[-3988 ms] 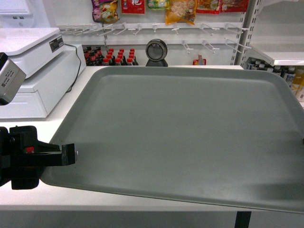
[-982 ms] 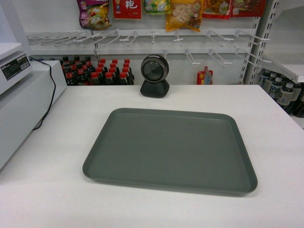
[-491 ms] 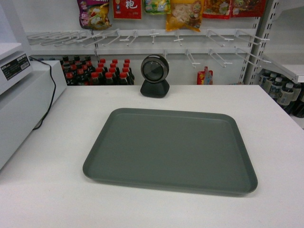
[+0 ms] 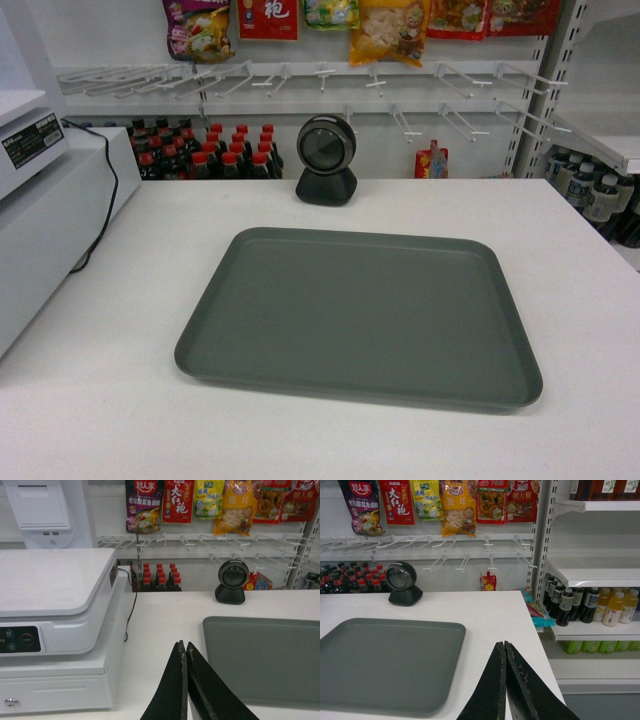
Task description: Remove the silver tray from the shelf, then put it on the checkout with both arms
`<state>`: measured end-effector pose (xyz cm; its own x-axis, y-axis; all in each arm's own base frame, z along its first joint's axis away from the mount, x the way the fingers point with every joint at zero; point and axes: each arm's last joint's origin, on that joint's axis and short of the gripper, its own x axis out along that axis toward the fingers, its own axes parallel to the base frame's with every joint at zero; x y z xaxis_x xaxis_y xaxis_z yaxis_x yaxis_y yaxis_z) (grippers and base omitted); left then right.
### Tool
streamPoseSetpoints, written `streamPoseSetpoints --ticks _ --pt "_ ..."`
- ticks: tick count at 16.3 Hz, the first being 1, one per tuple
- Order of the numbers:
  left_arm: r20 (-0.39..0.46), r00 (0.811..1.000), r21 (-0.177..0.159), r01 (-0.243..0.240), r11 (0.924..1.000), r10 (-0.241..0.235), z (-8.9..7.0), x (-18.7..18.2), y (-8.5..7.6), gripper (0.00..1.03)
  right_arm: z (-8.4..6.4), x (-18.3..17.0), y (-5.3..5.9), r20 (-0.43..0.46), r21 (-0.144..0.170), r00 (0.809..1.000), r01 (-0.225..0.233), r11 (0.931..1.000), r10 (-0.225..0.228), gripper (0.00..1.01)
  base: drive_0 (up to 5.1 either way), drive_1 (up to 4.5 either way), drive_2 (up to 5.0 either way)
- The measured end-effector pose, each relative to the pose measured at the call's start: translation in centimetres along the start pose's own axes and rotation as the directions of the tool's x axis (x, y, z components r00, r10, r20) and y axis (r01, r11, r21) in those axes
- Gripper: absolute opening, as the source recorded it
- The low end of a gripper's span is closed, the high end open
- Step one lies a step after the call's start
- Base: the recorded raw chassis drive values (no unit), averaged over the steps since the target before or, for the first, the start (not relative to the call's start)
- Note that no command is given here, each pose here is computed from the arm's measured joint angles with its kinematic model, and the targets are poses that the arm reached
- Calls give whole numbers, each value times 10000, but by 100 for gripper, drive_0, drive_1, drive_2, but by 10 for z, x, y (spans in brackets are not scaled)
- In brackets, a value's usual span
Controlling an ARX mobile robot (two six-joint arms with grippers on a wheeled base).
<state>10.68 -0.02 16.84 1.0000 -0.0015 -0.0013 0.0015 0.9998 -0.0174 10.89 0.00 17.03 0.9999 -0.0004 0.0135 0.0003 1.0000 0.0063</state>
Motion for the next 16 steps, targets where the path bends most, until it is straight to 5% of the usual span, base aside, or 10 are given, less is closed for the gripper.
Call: streamPoseSetpoints --ticks 2,4,5,10,11,16 --pt "-397 9992 4 5 10000 -5 -5 -5 0 1 0 -1 0 -4 0 10000 4 10000 -4 2 0 0 0" --pt "203 9998 3 -27 10000 27 1 -10 0 1 -7 -9 0 -526 -4 9986 -5 10000 4 2 0 0 0" --pt "-111 9999 8 -6 10000 6 -3 -9 0 1 -1 -12 0 99 0 10000 -4 10000 4 2 0 0 0" --pt "-15 10000 8 -35 10000 35 -2 -9 0 1 -3 -12 0 -99 0 10000 4 10000 -4 2 0 0 0" --pt "-23 10000 4 -19 10000 19 -2 -9 0 6 -3 -12 0 -103 -4 9999 -3 10000 3 6 0 0 0" --pt "-19 10000 4 -12 10000 12 -2 -9 0 64 -3 -12 0 -99 -4 10000 1 10000 -1 65 0 0 0"
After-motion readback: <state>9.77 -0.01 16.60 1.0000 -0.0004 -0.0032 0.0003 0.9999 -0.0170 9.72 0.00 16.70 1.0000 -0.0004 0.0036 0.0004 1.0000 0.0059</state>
